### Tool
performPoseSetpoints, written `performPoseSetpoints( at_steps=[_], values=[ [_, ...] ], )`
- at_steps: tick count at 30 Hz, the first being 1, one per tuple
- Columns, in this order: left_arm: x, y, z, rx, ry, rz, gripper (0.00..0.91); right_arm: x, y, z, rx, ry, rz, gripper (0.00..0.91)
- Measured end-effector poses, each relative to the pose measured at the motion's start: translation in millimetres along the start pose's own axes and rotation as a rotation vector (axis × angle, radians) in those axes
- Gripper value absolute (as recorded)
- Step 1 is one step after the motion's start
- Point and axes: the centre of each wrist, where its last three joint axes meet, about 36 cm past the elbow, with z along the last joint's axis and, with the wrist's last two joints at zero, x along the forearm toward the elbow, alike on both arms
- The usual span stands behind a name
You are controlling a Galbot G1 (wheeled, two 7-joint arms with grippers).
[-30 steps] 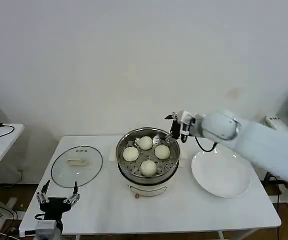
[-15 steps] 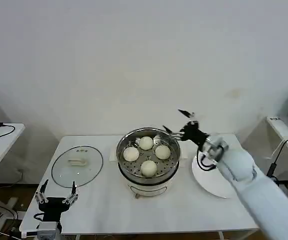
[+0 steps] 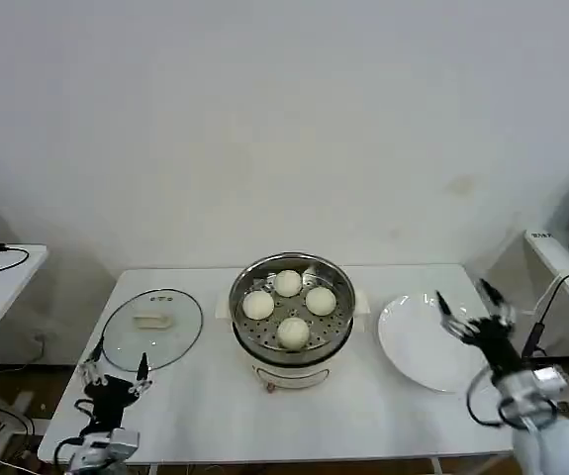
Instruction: Take steamed baozi put them in steamer then cover it.
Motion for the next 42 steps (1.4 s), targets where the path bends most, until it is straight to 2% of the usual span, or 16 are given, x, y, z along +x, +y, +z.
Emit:
performPoseSetpoints(
  at_steps=[8, 16, 30, 42],
  values=[
    [-57, -19, 30, -0.276, -0.049, 0.011, 0.907, 61, -2, 10, -0.027, 0.043, 0.110, 0.907],
    [-108, -33, 51, -0.454, -0.058, 0.039, 0.907, 94, 5, 12, -0.056, 0.066, 0.180, 0.907],
    [-173, -38, 69, -0.604, -0.032, 0.045, 0.907, 120, 5, 15, -0.077, 0.087, 0.230, 0.907],
    [-205, -37, 75, -0.659, -0.001, 0.062, 0.907, 128, 4, 17, -0.088, 0.095, 0.251, 0.907]
  ],
)
